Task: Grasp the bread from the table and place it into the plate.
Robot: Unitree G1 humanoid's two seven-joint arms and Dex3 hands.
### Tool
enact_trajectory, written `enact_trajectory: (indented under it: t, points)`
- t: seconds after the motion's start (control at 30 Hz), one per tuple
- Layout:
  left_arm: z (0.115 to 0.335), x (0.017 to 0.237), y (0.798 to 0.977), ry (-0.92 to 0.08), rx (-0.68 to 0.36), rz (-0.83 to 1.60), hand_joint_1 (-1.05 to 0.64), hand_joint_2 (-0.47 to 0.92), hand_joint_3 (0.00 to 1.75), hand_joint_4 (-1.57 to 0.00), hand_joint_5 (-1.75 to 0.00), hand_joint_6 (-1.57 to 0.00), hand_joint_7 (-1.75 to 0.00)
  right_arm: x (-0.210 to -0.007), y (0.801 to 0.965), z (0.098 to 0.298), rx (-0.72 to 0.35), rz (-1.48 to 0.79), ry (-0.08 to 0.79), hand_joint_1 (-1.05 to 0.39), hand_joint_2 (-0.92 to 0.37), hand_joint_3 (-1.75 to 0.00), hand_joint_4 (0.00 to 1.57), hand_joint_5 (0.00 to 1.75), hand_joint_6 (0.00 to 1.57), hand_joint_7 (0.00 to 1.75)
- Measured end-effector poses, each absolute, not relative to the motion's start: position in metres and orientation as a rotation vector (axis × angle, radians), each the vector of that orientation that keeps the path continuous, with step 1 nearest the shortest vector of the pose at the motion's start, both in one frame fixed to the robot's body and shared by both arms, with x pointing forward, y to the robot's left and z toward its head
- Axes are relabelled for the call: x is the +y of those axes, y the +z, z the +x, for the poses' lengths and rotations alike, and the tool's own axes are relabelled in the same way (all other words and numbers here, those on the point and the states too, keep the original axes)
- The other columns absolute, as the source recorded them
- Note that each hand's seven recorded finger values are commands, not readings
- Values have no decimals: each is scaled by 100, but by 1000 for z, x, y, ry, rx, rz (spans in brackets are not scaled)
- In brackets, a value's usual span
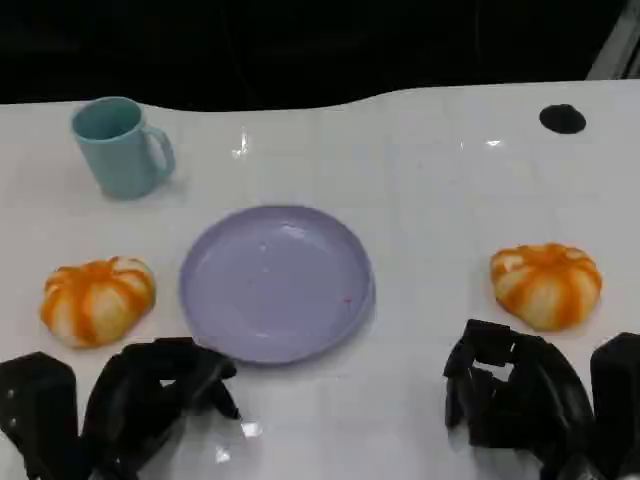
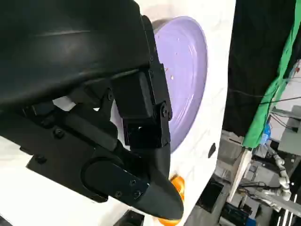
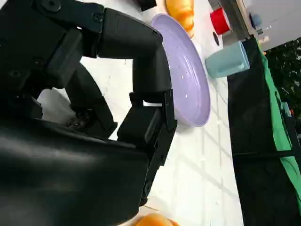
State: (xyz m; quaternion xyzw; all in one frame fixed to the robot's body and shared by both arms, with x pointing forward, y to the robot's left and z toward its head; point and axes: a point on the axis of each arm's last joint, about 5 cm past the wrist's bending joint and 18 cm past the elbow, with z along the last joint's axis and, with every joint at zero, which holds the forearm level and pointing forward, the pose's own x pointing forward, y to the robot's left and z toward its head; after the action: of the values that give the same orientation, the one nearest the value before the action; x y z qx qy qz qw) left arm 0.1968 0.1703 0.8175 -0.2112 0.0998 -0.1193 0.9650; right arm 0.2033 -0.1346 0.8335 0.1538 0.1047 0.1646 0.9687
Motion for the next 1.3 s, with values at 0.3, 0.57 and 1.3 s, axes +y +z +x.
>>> enact_trajectory:
  t: [0.3,0.57,1.3]
  points:
    - [197,170,817,-241,201,-427,-101,72,1,-93,-148,-157,-28,-134,834,204,212,305,334,-95,-20,-136,90,175,111,122]
    - [197,170,817,-242,200,-426,-102,71,1,-93,-148,-157,-28,-134,834,204,210,301,335,-93,-19,-136,88,175,111,122]
    - [197,170,817,-242,199,-427,-102,71,1,-93,-148,-157,-28,-136,834,204,207,275,331,-90,-21,-139,86,174,103,121]
